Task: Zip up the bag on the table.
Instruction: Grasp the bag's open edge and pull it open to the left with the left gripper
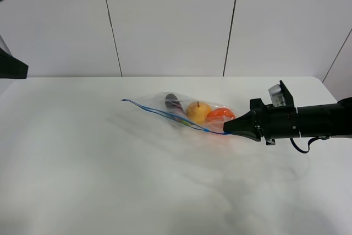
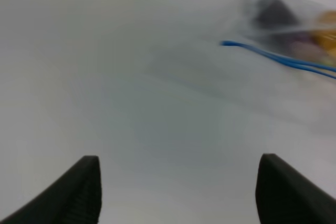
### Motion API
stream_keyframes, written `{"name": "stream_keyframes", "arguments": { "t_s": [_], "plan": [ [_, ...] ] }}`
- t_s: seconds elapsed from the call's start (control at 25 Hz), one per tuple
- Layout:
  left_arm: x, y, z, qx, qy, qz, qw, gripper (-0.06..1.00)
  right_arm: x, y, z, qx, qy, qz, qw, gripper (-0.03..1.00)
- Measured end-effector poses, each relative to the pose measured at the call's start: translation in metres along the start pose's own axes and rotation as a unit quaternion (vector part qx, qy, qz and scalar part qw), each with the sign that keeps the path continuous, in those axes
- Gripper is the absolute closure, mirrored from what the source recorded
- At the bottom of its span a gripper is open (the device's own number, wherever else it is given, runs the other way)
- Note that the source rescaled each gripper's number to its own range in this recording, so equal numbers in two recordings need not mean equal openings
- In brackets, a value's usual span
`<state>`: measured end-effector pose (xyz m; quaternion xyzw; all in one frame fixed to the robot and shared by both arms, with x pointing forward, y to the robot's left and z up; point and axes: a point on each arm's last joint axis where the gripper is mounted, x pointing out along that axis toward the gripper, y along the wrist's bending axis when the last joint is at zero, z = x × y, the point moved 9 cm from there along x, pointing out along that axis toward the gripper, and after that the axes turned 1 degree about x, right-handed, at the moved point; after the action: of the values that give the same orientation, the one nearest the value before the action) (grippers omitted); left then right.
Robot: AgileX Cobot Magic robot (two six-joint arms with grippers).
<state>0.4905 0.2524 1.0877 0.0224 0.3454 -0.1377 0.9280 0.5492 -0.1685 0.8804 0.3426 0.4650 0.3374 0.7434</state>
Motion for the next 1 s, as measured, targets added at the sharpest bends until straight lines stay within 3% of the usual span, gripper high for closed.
{"name": "stream_keyframes", "arguments": {
  "t_s": [0.24,0.48,0.68,1.0],
  "plan": [
    [0.003,-0.061,-0.001,0.080,0.001,-0.093,0.992,0.12,0.000,0.000,-0.001,-0.001,0.002,0.000,1.000,0.97],
    [-0.008,-0.122,-0.011,0.152,-0.003,-0.184,0.971,0.12,0.000,0.000,-0.001,-0.002,0.002,-0.001,1.000,0.97],
    [-0.005,-0.139,-0.009,0.163,-0.012,-0.205,0.965,0.12,0.000,0.000,-0.002,-0.004,0.005,-0.001,1.000,0.97],
    [0.074,-0.156,-0.017,0.168,0.042,-0.210,0.962,0.12,0.000,-0.001,-0.004,-0.007,0.011,-0.003,1.000,0.97]
  ]
}}
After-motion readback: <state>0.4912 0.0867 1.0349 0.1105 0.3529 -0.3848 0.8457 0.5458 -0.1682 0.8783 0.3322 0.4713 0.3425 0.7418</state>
